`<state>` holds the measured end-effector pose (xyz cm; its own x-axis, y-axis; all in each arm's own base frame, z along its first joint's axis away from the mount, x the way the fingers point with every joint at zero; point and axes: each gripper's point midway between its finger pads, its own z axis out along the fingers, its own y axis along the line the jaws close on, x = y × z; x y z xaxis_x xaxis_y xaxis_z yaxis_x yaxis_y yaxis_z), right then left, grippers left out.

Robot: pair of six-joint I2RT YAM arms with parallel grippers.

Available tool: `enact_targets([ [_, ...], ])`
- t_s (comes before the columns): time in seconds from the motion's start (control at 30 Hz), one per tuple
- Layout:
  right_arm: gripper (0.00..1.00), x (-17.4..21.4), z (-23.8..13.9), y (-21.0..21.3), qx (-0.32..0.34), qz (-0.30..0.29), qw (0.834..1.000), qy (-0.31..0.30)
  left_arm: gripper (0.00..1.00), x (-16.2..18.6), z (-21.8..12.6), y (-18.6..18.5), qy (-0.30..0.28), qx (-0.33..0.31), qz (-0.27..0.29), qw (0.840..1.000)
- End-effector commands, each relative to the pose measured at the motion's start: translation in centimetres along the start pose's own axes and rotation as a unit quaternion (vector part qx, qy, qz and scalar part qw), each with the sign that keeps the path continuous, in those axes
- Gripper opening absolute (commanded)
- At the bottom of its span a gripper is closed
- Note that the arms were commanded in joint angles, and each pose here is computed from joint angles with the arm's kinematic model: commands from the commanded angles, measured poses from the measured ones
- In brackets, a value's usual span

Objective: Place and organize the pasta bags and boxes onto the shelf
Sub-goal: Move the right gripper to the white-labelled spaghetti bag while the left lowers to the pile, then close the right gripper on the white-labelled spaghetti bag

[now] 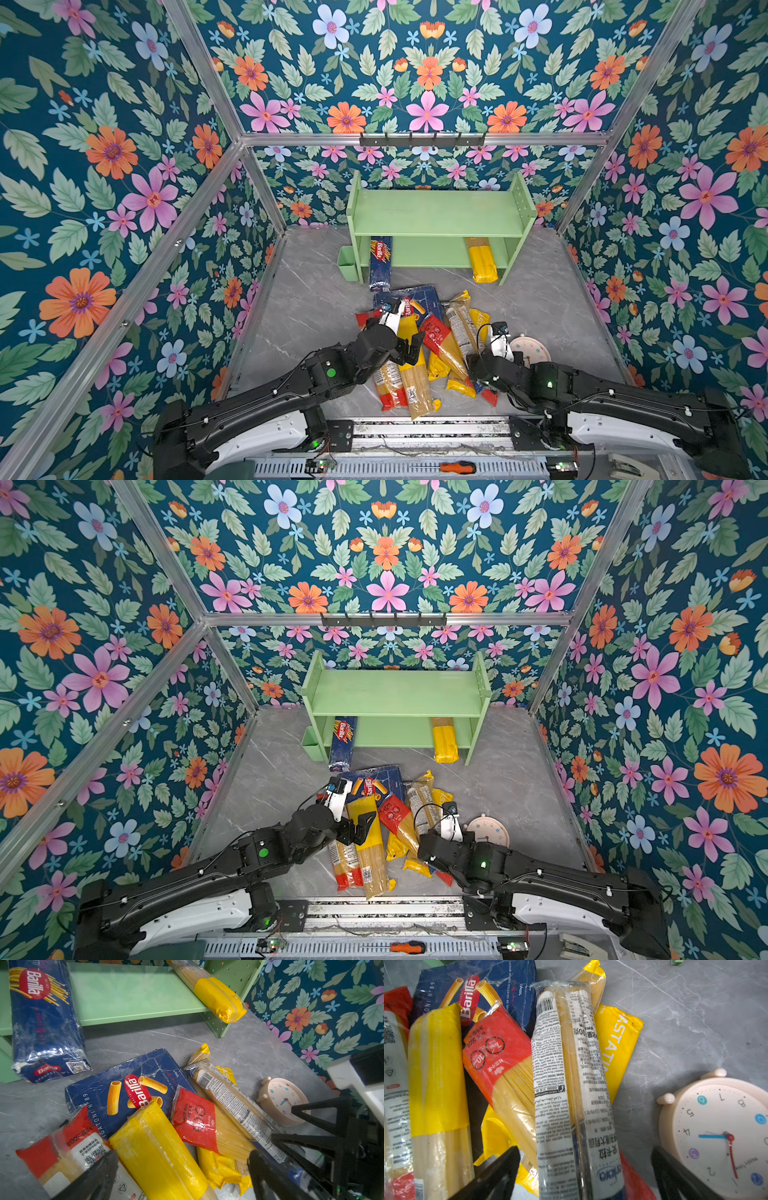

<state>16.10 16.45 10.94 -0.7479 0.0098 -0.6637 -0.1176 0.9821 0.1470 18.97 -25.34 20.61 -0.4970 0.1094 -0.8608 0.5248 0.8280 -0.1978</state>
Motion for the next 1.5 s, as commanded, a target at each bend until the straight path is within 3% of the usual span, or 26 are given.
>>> enact_targets([
  [0.0,0.99,0.1,-0.2,-0.8,0.022,0.012,1.0,-0.007,1.0,-1.2,-0.1,0.2,-0.03,-0.028,0.026,0.999],
  [0.63,0.99,3.0,1.1,-1.4,0.005,0.032,0.999,0.018,1.0,-0.8,-0.2,1.3,-0.041,-0.057,0.038,0.997],
  [0.9,0.99,4.7,2.8,-0.6,-0.032,0.046,0.998,0.011,1.0,-0.7,-0.1,1.5,-0.04,-0.061,0.04,0.997],
  [1.47,0.97,4.9,2.1,0.1,0.009,-0.01,1.0,-0.02,1.0,-0.9,-0.6,1.7,-0.04,-0.066,0.03,0.997],
])
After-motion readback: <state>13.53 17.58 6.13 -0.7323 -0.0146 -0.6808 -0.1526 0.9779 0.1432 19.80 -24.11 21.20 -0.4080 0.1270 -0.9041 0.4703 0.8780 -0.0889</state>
